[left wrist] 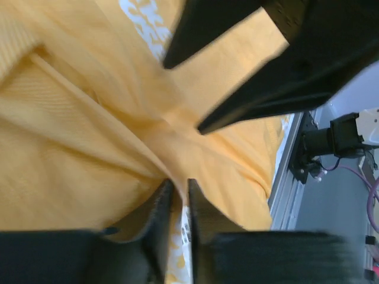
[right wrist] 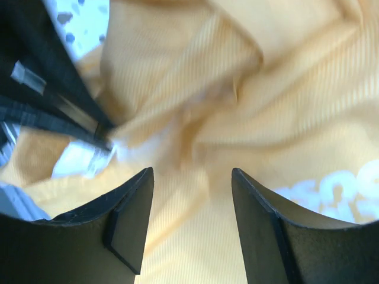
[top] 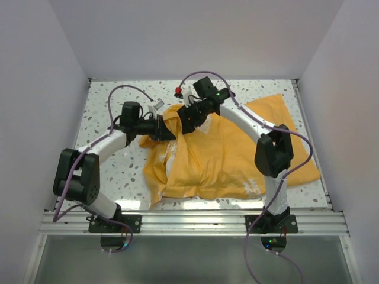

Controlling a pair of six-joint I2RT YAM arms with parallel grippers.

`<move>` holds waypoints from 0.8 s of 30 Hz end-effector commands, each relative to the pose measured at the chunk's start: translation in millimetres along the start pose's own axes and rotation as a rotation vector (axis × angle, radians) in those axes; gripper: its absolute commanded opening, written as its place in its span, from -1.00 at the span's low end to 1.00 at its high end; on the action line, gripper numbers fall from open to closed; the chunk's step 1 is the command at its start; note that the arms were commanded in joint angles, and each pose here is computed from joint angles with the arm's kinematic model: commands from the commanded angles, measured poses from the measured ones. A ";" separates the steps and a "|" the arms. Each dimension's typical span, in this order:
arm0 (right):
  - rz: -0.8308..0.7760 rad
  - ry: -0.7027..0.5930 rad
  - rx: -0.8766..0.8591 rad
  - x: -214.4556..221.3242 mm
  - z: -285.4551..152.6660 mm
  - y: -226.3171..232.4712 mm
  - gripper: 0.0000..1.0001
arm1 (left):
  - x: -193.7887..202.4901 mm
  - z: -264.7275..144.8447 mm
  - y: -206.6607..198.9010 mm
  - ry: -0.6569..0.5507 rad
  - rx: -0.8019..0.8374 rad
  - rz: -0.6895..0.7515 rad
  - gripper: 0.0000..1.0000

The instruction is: Put the pillow into the pillowcase

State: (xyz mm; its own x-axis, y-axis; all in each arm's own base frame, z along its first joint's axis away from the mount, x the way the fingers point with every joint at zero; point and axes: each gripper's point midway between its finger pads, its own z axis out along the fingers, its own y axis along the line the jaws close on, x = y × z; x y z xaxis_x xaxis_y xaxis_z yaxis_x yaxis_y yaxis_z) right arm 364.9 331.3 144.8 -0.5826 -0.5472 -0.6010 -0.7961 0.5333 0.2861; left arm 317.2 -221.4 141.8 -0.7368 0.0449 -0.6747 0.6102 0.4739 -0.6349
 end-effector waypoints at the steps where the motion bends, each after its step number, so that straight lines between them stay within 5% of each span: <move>1: -0.041 0.039 0.026 14.0 -53.8 8.4 0.17 | -65.6 -10.7 -6.5 -0.135 0.044 0.088 -0.44; 6: 0.042 0.096 -0.072 46.8 -76.4 40.2 0.28 | -62.7 -53.3 8.3 -0.129 -0.032 0.110 0.06; 9: 0.129 0.128 -0.155 78.4 -69.0 64.1 0.51 | -25.6 -75.7 8.1 -0.063 -0.084 0.090 0.15; 14: 0.195 0.179 -0.235 109.8 -41.5 88.2 0.51 | 30.3 -87.2 8.7 0.045 -0.191 0.129 0.31; 24: 0.329 0.136 0.000 102.3 21.6 -8.9 0.31 | 77.8 -60.6 41.0 0.282 -0.334 0.118 0.31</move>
State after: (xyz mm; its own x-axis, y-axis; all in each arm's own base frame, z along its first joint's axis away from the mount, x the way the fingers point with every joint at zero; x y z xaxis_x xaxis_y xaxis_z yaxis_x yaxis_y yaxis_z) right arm 253.0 285.6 72.7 -0.8108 -0.5176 -0.2732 -0.5767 0.6271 0.5236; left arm 266.3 -164.7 116.6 -0.7139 0.2572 -0.6514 0.6327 0.6355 -0.4425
